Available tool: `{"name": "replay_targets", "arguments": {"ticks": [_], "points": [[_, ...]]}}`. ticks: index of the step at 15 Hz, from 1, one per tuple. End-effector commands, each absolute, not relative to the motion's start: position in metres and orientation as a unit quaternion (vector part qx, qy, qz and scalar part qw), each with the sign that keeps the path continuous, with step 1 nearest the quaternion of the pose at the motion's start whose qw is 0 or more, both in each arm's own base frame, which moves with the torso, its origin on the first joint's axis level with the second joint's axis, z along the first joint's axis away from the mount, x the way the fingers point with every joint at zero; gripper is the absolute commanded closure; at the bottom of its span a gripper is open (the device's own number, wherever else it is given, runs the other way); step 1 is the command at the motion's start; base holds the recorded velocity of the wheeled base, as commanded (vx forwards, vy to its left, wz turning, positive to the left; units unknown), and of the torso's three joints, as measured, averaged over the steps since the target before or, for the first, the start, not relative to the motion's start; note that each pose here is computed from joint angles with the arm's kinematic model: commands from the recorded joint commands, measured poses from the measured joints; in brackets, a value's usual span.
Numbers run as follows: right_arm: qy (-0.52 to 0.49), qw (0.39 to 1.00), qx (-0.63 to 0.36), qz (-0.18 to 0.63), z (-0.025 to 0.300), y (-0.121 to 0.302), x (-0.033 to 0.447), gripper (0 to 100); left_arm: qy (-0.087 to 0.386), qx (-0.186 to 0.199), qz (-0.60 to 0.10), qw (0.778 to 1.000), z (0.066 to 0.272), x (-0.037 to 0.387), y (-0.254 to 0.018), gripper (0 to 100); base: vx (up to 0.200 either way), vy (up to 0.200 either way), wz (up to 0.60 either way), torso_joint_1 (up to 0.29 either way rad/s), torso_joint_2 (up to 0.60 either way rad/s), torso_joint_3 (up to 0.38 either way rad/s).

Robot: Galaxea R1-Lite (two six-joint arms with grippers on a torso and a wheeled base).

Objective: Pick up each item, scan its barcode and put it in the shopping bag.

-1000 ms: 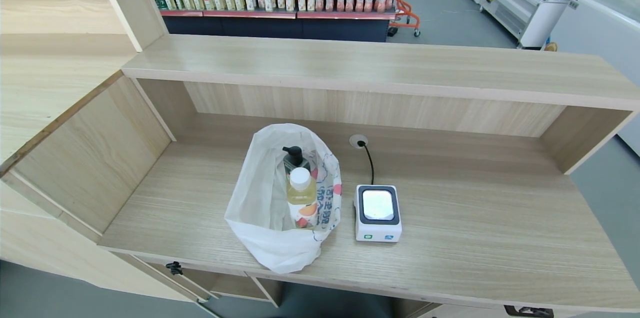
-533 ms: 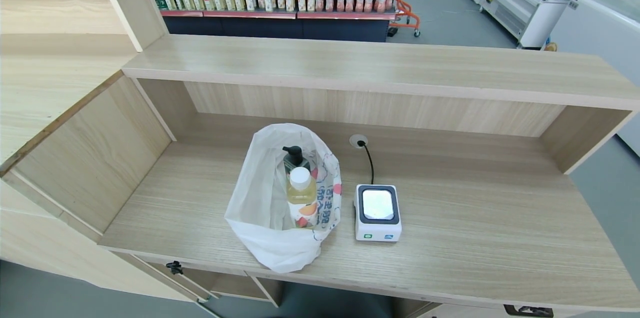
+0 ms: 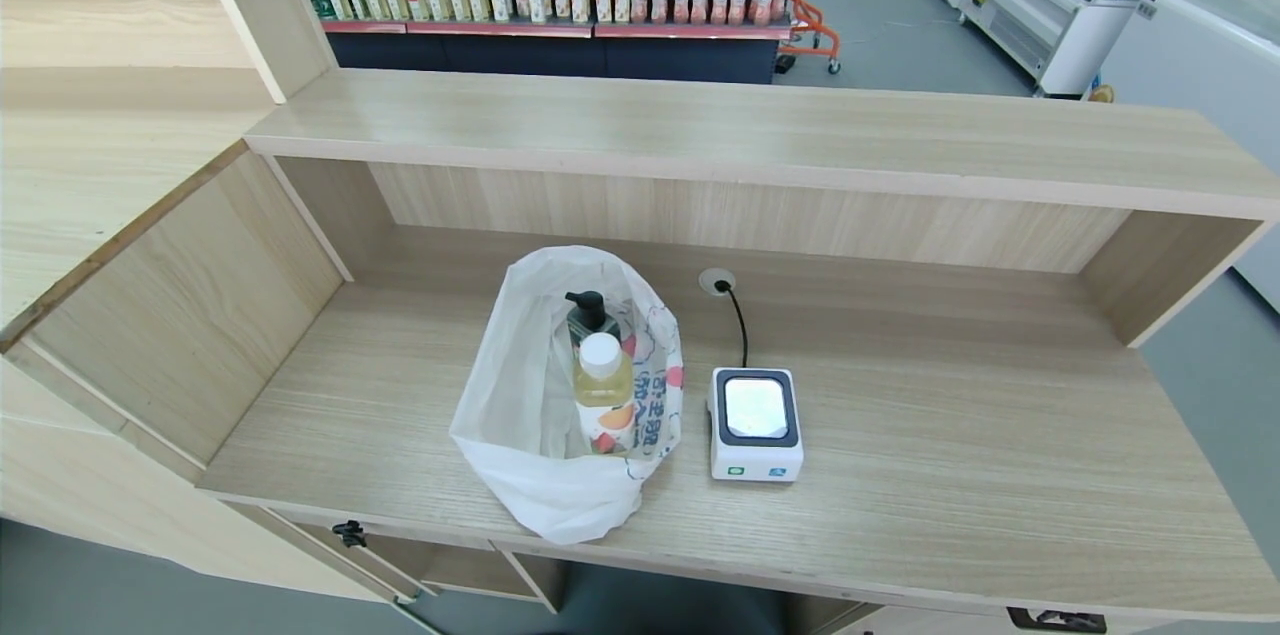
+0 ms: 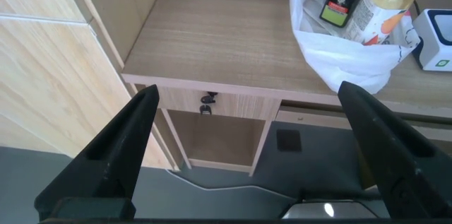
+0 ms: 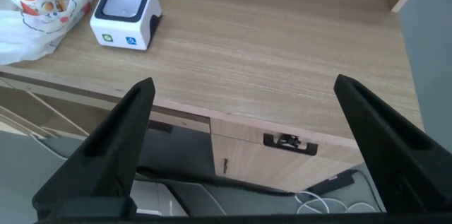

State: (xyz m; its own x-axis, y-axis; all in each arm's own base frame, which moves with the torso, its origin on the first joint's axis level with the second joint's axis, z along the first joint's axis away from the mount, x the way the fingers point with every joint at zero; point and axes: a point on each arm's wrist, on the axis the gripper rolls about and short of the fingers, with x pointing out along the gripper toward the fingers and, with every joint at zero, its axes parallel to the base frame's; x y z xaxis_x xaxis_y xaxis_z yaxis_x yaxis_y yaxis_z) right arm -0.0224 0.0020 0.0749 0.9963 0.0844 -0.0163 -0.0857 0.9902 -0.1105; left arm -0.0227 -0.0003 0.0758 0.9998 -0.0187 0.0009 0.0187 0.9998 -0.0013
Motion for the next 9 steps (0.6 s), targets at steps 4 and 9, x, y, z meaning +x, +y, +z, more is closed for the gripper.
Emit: {"name": "replay_targets", "arguments": {"ticks": [4, 9], "points": [[0.005, 0.998, -0.051, 0.042, 0.0741, 0.0020, -0.0229, 0, -0.001, -0.001, -0.009, 1.000, 0.0758, -0.0227, -0.0003, 0, 0.000, 0.000, 0.00, 0.000, 0.00, 0.000], [0.006, 0.998, -0.048, 0.042, 0.0739, 0.0020, -0.0229, 0, -0.001, -0.001, -0.009, 1.000, 0.0758, -0.0227, -0.0003, 0, 0.000, 0.000, 0.00, 0.000, 0.00, 0.000]]}}
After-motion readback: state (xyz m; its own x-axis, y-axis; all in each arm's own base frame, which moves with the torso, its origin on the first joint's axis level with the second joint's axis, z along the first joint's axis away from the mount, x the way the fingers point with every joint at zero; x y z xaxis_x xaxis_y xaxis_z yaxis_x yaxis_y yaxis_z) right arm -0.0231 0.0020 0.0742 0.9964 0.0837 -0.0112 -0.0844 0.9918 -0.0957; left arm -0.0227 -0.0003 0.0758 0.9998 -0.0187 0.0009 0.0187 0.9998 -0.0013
